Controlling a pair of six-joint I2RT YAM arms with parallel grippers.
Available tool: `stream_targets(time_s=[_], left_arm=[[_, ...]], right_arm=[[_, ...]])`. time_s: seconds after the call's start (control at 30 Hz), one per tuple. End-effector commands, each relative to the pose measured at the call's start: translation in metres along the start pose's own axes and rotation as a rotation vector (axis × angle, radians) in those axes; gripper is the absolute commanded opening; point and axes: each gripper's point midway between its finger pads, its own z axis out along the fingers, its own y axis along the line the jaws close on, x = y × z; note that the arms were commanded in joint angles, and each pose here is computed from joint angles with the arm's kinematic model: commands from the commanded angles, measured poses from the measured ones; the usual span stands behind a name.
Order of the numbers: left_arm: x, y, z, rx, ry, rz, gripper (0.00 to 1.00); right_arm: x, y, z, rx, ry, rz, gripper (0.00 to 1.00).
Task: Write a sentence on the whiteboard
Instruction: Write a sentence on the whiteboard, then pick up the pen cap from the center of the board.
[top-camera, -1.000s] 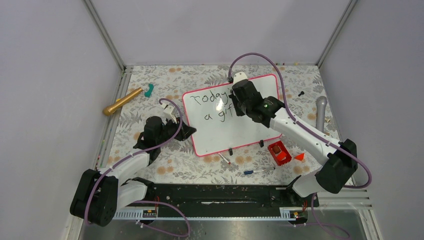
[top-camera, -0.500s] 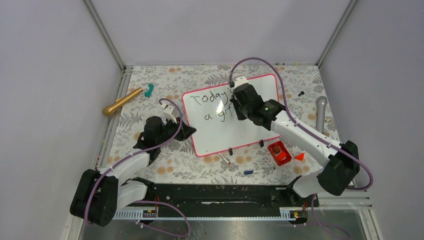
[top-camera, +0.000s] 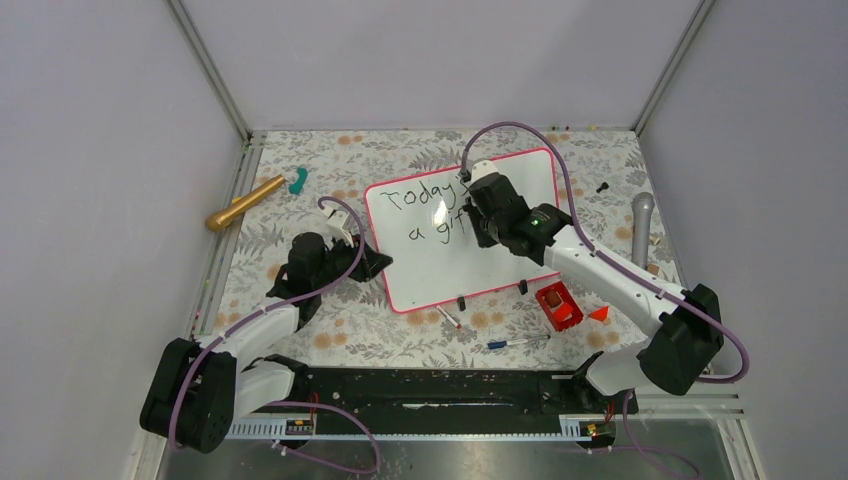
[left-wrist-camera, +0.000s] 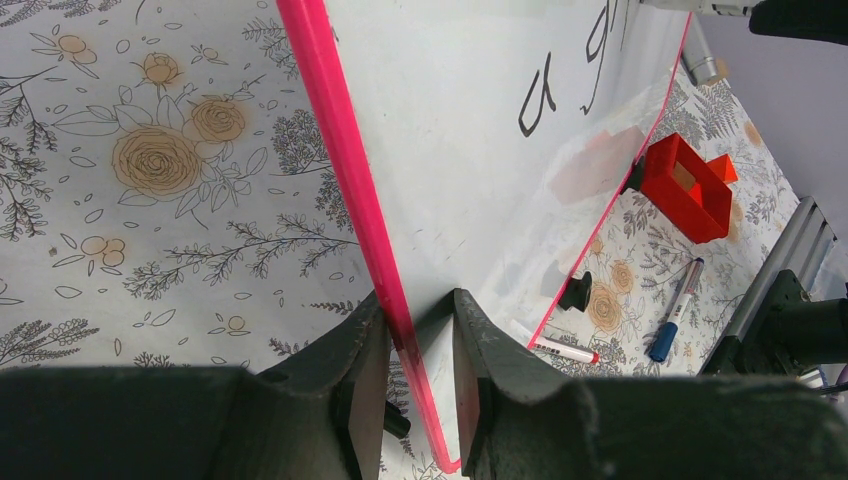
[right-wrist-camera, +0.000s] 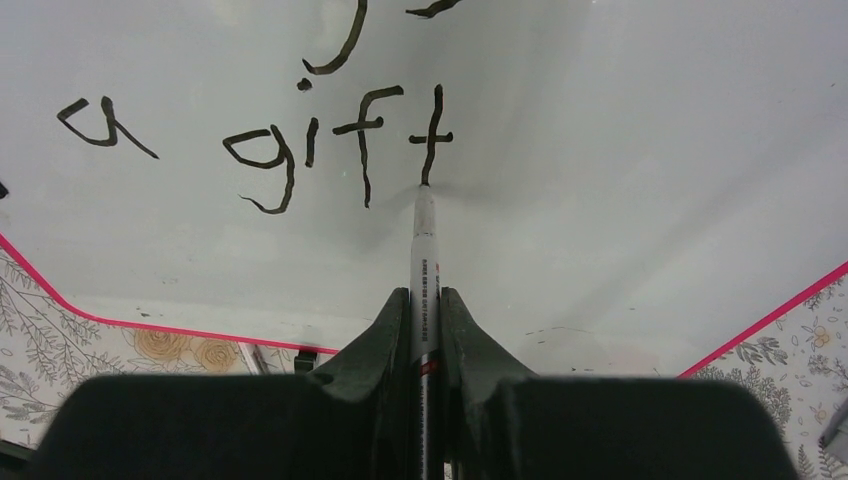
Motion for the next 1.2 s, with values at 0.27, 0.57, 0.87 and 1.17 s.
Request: stream_targets(time_s=[0.27, 0.57, 0.87, 1.17], left_arm=[[-0.015, 0.007, 0.0, -0.04, -0.054, 0.077, 0.13], [-0.016, 0.007, 0.0, -0.04, -0.056, 0.078, 0.13], [-0.017, 0.009, -0.001, -0.053, -0.064, 0.084, 0.23], [-0.024, 0.01, -0.014, -0.091, -0.128, 0.115, 0.48]], right_arm=[[-0.003, -0.022, -0.009, 0.095, -0.008, 0.004, 0.0], [-0.019, -0.025, -0.017, 0.102, -0.052, 0.018, 0.0], [-0.025, -0.022, -0.047, 0.019, -0.169, 0.077, 0.0], [-0.017, -0.024, -0.068, -0.035, -0.308, 0.153, 0.0]])
